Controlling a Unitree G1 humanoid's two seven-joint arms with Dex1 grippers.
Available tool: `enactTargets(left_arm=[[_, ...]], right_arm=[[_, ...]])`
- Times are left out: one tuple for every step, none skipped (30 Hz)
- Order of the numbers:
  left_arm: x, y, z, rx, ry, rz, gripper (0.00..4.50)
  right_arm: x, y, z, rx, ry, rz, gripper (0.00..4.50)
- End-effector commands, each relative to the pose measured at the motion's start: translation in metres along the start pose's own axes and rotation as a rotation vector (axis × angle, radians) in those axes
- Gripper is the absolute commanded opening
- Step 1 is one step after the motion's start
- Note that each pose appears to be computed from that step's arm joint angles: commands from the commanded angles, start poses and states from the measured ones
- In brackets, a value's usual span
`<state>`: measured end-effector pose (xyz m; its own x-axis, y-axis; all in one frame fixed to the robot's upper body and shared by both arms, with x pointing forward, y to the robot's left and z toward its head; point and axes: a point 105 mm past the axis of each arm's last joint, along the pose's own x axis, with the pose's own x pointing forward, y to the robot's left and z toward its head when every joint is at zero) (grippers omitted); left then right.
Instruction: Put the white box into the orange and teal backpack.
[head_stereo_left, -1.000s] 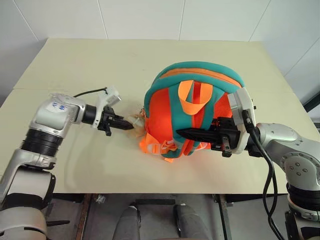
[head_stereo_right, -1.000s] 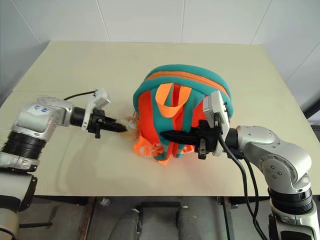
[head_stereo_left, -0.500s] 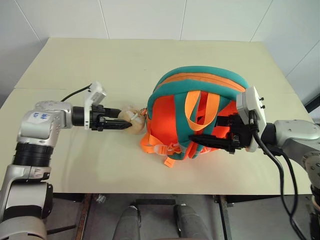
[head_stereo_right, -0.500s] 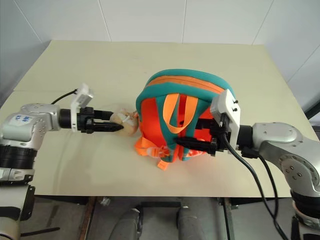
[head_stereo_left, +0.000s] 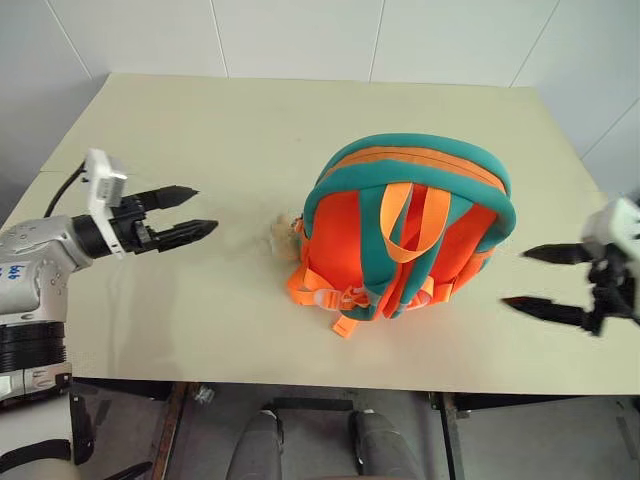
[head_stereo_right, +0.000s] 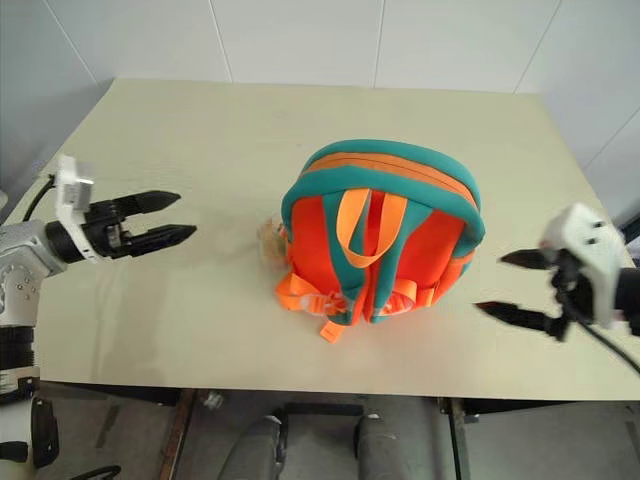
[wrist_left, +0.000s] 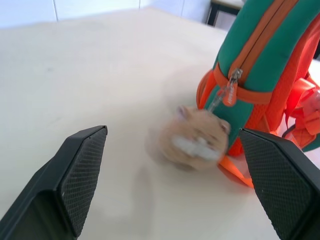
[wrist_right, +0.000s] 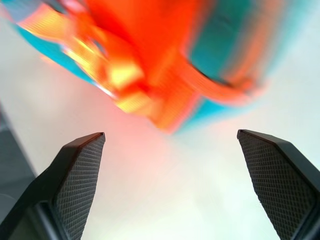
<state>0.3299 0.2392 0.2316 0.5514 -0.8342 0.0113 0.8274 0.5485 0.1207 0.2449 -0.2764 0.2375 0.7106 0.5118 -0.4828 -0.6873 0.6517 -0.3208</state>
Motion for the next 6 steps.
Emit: enactTargets(left_arm=[[0.0023,-0.0055,0.0156,0.059,-0.092,-0.055,4.50],[0.0022,-0.0075,0.0168,0.060,-0.108,-0.068,4.50],[0.0024,-0.0090,0.0179,0.062,-0.118,-0.078,4.50],[0.0025,-0.0097,0.0189,0.065,-0.127,-0.086,4.50],[0.0026,-0.0095,0.0195,0.069,-0.134,-0.090,4.50],[0.0028,-0.0094,0.0194,0.072,-0.139,-0.093,4.50]], right_arm=[[-0.0132,-0.0136,0.0106,-0.025,-0.118,-0.083,4.48],[-0.0132,-0.0158,0.0113,-0.013,-0.147,-0.100,4.48],[-0.0134,-0.0174,0.0119,-0.006,-0.165,-0.110,4.48],[-0.0126,-0.0170,0.0131,-0.003,-0.184,-0.107,4.48],[-0.0101,-0.0158,0.0137,-0.002,-0.197,-0.101,4.48],[-0.0062,-0.0126,0.0127,0.002,-0.202,-0.088,4.48]])
